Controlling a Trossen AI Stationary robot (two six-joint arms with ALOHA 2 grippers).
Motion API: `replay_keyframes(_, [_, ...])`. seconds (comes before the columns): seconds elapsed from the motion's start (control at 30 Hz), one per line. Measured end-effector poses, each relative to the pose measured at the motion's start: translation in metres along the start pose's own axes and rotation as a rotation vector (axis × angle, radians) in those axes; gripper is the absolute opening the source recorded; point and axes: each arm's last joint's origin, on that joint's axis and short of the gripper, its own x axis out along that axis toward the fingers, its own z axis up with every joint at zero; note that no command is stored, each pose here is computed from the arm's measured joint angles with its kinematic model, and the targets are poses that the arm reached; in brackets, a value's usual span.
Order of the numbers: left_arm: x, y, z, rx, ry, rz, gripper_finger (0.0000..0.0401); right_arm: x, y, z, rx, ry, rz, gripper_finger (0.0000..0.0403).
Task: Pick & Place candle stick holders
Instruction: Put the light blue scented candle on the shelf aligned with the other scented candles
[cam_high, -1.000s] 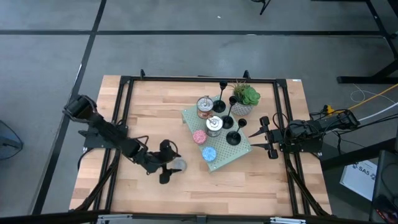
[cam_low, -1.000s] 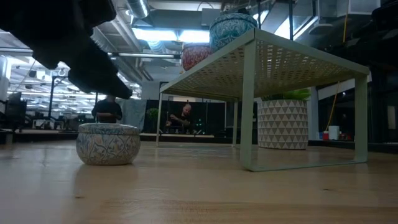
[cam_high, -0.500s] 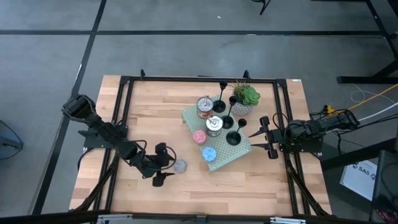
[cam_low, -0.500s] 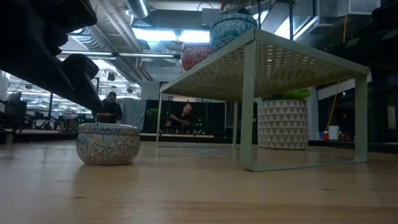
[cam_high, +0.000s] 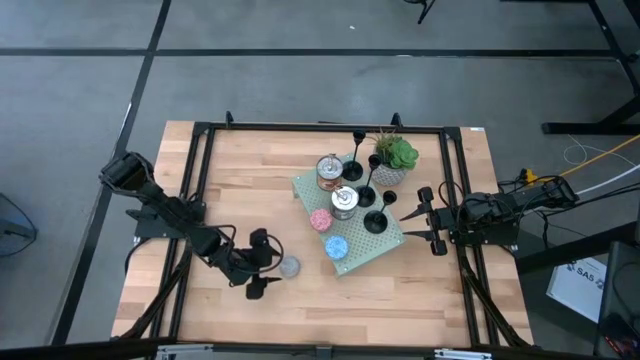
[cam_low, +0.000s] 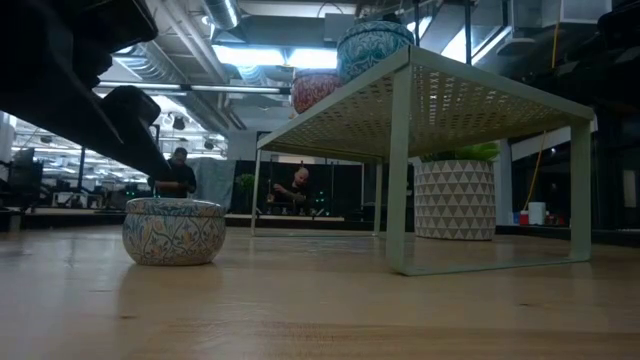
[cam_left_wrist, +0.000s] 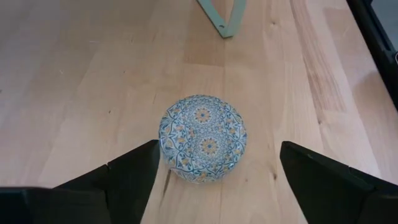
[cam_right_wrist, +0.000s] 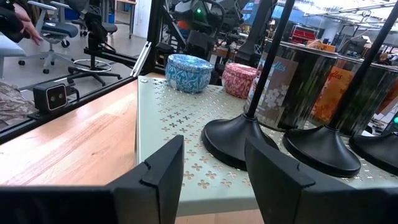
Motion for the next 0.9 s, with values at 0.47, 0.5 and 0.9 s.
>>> replay_keyframes(0.47, [0.012, 0.001, -0.011, 0.033, 0.033, 0.053, 0.0395, 0.000, 0.000, 0.000, 0.000, 0.000, 0.000, 0.0171])
replay_keyframes(0.5, [0.015, 0.001, -0.014, 0.041, 0.047, 0.061, 0.0395, 0.000, 0.000, 0.000, 0.000, 0.000, 0.000, 0.0171])
replay_keyframes(0.9, [0.045, -0.005, -0.030, 0.174, -0.008, 0.106, 0.0395, 0.000, 0.000, 0.000, 0.000, 0.000, 0.000, 0.0171])
